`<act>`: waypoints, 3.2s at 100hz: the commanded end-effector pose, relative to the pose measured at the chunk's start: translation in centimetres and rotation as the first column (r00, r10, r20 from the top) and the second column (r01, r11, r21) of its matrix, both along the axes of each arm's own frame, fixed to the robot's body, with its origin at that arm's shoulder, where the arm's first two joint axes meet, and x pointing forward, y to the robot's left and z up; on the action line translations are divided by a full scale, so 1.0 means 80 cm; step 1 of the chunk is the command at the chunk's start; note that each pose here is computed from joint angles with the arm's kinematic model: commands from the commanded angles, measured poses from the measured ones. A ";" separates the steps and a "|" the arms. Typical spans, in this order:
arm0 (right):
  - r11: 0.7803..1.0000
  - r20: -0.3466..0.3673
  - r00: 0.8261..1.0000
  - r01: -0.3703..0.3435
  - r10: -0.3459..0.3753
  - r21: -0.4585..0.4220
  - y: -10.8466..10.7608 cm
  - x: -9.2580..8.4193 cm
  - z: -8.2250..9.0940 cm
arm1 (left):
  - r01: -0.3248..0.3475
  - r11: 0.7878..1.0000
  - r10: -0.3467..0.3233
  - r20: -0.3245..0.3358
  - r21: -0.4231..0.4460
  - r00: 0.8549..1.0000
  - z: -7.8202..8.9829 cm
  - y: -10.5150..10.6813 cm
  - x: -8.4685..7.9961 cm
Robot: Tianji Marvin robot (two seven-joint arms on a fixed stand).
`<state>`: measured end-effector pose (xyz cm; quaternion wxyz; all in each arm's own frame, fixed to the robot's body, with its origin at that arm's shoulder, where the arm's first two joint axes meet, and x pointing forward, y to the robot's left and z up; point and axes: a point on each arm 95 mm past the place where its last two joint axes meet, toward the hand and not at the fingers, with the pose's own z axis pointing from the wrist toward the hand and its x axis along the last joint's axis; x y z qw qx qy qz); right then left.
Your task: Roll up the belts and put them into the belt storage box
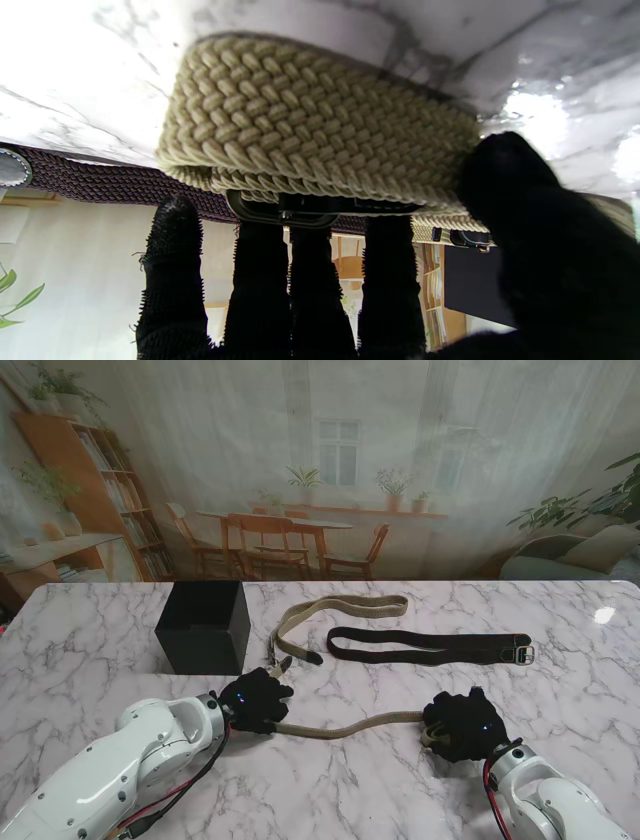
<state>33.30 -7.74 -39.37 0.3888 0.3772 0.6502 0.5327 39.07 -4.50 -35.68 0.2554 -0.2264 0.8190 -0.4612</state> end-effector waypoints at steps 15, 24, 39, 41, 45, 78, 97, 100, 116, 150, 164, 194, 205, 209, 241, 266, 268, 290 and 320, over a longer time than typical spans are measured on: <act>0.999 0.005 0.999 0.047 -0.047 0.003 -0.004 -0.005 -0.005 | -0.004 0.999 0.005 -0.005 0.046 1.000 -0.002 0.011 -0.007; 0.997 0.014 0.997 0.071 -0.071 0.000 -0.008 -0.006 -0.005 | -0.009 0.998 0.009 -0.002 0.056 1.000 -0.002 0.014 -0.010; 0.996 0.014 0.996 0.087 -0.087 0.011 -0.011 -0.008 -0.005 | -0.013 0.998 0.013 -0.002 0.057 1.000 -0.003 0.017 -0.011; 0.996 0.012 0.996 0.087 -0.087 0.011 -0.011 -0.008 -0.005 | -0.013 0.998 0.013 -0.003 0.056 1.000 -0.004 0.016 -0.012; 0.997 0.008 0.997 0.083 -0.083 0.006 -0.010 -0.008 -0.006 | -0.015 0.999 0.015 -0.005 0.052 1.000 -0.004 0.015 -0.011; 0.997 0.002 0.997 0.071 -0.071 0.003 -0.008 -0.007 -0.009 | -0.037 0.999 0.037 -0.048 -0.005 0.998 -0.010 0.005 -0.010; 0.997 0.012 0.997 0.081 -0.081 0.009 -0.008 -0.007 -0.008 | -0.037 0.999 0.036 -0.060 -0.011 0.998 -0.007 0.002 -0.013; 0.996 0.016 0.996 0.084 -0.084 0.009 -0.009 -0.007 -0.008 | -0.036 0.999 0.035 -0.065 -0.008 0.997 -0.005 0.002 -0.015; 0.995 0.029 0.994 0.101 -0.102 0.006 -0.011 -0.007 -0.007 | -0.021 1.000 0.021 -0.065 0.012 0.998 0.006 0.004 -0.030; 0.987 0.067 0.985 0.157 -0.158 0.010 -0.018 -0.010 -0.007 | -0.037 0.997 0.043 -0.092 0.065 0.995 0.004 0.017 -0.039; 0.983 0.062 0.981 0.183 -0.182 0.002 -0.022 -0.010 -0.009 | -0.047 0.996 0.055 -0.098 0.081 0.994 0.001 0.023 -0.044; 0.981 0.044 0.980 0.194 -0.195 0.020 -0.022 -0.009 -0.017 | -0.071 0.992 0.081 -0.093 0.107 0.992 0.004 0.040 -0.055; 0.982 0.043 0.982 0.185 -0.186 0.034 -0.019 -0.008 -0.017 | -0.075 0.992 0.085 -0.101 0.097 0.991 0.003 0.041 -0.056; 0.983 0.038 0.983 0.181 -0.182 0.037 -0.018 -0.008 -0.016 | -0.073 0.993 0.082 -0.102 0.093 0.991 0.002 0.041 -0.057; 0.986 0.024 0.988 0.153 -0.155 0.063 -0.015 -0.005 -0.020 | -0.056 0.998 0.055 -0.053 -0.008 0.997 0.007 0.035 -0.056; 0.987 0.029 0.990 0.137 -0.140 0.088 -0.010 -0.002 -0.025 | -0.007 0.995 0.013 0.059 -0.095 0.998 0.026 0.034 -0.064; 0.986 0.028 0.990 0.136 -0.140 0.092 -0.010 -0.002 -0.025 | -0.003 0.995 0.010 0.068 -0.101 0.998 0.029 0.034 -0.065; 0.985 0.010 0.992 0.120 -0.122 0.120 -0.007 0.000 -0.026 | 0.013 0.987 0.009 0.136 -0.161 0.991 0.044 0.041 -0.072; 0.989 0.002 0.996 0.088 -0.089 0.120 -0.007 0.003 -0.024 | 0.013 0.983 0.016 0.157 -0.183 0.988 0.048 0.046 -0.075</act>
